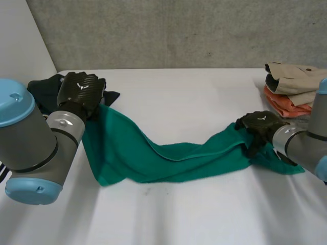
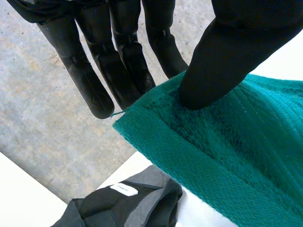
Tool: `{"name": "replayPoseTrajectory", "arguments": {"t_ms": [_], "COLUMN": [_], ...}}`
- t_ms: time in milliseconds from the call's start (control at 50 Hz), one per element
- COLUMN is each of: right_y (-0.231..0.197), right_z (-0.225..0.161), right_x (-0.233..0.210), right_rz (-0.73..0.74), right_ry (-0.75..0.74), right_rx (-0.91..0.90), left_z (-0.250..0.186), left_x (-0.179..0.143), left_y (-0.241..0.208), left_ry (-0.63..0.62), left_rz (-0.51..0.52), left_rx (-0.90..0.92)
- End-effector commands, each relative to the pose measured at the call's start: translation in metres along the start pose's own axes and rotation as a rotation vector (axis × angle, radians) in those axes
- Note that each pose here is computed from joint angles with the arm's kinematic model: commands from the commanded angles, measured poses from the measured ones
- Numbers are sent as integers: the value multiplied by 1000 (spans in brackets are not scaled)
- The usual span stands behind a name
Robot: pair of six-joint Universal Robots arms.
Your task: Fold the laundry.
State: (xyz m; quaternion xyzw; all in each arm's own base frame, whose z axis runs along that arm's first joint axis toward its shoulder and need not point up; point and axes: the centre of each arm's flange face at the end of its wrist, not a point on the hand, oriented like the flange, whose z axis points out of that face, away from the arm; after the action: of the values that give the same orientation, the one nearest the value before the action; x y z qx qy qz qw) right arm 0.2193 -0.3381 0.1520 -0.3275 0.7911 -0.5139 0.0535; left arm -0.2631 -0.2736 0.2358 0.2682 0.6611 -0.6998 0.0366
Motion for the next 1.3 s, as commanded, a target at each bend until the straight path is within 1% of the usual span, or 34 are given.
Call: {"name": "replayPoseTrajectory", "arguments": {"t_ms": [20, 160, 220, 260, 280, 340, 360, 400, 420, 460, 520, 600, 620, 700, 780, 820, 860, 880, 900, 920, 940, 960, 980, 1020, 1040, 1100, 1120, 1180, 1200, 1240, 1280, 1300], "right_y": [11, 1, -11, -26, -44, -76, -96, -111, -120, -126, -132, -139, -138, -125, -104, -97, -93, -89, -87, -81, -81, -83, -86, -97, -112, -147, -174, -206, -225, -237, -239, -238], "right_z": [23, 33, 25, 15, -2, -36, -61, -83, -102, -117, -136, -156, -159, -156, -133, -116, -107, -95, -88, -71, -66, -54, -48, -37, -27, -19, -21, -29, -40, -47, -47, -47], "right_x": [-6, 2, 6, 9, 16, 21, 24, 32, 45, 60, 80, 81, 80, 75, 71, 61, 57, 56, 56, 58, 58, 61, 63, 66, 72, 86, 99, 115, 121, 122, 120, 121], "right_rz": [21, 2, -24, -37, -58, -92, -116, -144, -179, -223, -316, -396, -403, -383, -357, -357, -359, -360, -363, -366, -368, -379, -386, -407, -423, -418, -397, -351, -329, -320, -318, -318], "right_ry": [-15, 23, 47, 61, 85, 104, 111, 136, 176, 224, 294, 327, 321, 271, 205, 147, 123, 114, 111, 123, 131, 165, 190, 253, 337, 493, 609, 751, 817, 857, 853, 847], "right_rx": [19, 89, 118, 152, 184, 221, 241, 250, 241, 223, 183, 158, 149, 81, 5, -19, -27, -43, -52, -72, -71, -57, -39, 18, 102, 293, 451, 685, 824, 918, 950, 948], "left_z": [-1, 0, -3, -6, -9, -14, -18, -23, -25, -33, -42, -47, -48, -47, -31, -17, -8, -3, 10, 21, 29, 36, 53, 69, 85, 106, 116, 124, 126, 125, 122, 121], "left_x": [0, -4, -11, -17, -25, -43, -54, -65, -70, -81, -92, -98, -98, -91, -76, -65, -60, -57, -54, -52, -51, -52, -55, -62, -71, -87, -99, -118, -125, -130, -132, -132], "left_y": [3, 2, -10, -18, -27, -45, -55, -66, -71, -83, -91, -85, -79, -64, -32, -13, -2, 3, 11, 18, 20, 21, 19, 12, -1, -27, -48, -80, -94, -110, -120, -121], "left_ry": [0, -12, -29, -44, -67, -116, -147, -176, -189, -210, -197, -159, -123, -60, -1, 37, 56, 64, 70, 73, 69, 60, 29, -18, -77, -167, -232, -329, -382, -431, -452, -451], "left_rz": [1, 0, -2, -5, -8, -7, -6, -6, -3, 5, 17, 27, 29, 20, 8, 2, 1, -1, -2, -2, -1, 2, 6, 13, 18, 28, 32, 29, 34, 35, 37, 38], "left_rx": [-9, -8, 26, 51, 78, 129, 158, 189, 199, 230, 224, 172, 133, 76, -33, -92, -121, -134, -151, -163, -166, -160, -138, -93, -23, 114, 228, 420, 530, 635, 705, 702]}}
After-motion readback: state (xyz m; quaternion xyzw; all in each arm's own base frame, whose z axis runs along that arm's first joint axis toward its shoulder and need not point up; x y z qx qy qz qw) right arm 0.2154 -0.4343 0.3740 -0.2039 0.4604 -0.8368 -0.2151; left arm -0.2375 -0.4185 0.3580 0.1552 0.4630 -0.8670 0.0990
